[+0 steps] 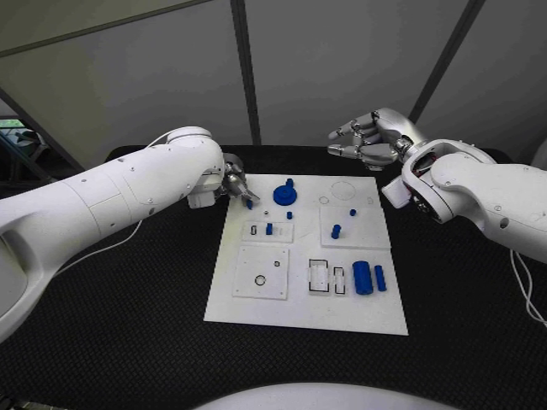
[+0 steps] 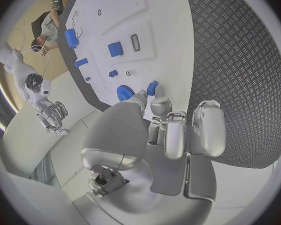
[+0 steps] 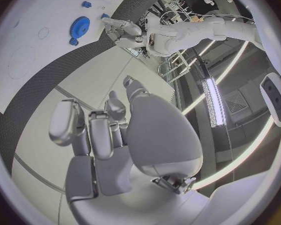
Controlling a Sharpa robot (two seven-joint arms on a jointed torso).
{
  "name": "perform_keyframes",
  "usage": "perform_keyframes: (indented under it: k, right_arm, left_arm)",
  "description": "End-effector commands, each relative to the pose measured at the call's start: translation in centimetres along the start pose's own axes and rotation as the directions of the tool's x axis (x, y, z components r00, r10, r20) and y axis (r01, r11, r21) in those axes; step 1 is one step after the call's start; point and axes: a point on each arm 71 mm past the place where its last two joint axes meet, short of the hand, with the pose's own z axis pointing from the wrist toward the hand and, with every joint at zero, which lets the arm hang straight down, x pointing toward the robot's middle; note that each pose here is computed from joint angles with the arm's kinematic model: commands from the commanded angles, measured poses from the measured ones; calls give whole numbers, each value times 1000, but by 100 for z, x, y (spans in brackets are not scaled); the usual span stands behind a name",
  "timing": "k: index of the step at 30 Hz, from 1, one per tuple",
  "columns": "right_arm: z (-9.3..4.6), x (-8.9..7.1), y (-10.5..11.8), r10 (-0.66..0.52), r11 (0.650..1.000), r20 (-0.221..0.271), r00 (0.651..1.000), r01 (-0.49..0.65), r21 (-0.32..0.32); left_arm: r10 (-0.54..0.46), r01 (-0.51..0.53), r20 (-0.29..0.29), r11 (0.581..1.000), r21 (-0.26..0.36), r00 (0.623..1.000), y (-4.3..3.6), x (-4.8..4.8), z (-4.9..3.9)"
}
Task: Assemble the parts on the task board
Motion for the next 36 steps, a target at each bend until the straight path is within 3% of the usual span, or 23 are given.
perform_keyframes:
  k: [1,16,28,36]
  right_arm:
    - [6,1,13,1,1000,-7,1000,-1,-4]
    - [5,-5,6,0,1000,-7,1000,0,-3]
    - [0,-28,-15,-3,1000,-2,1000,3,0]
    - [-2,-41,-30,-5,1000,1,1000,5,3]
  left_arm:
    - [-1,2,-21,1000,25,1000,-24,16,-2]
    - [-71,72,-15,995,72,997,38,4,-63]
    - [-145,138,28,976,171,989,78,30,-290]
    - [-143,134,32,969,206,989,101,176,-467]
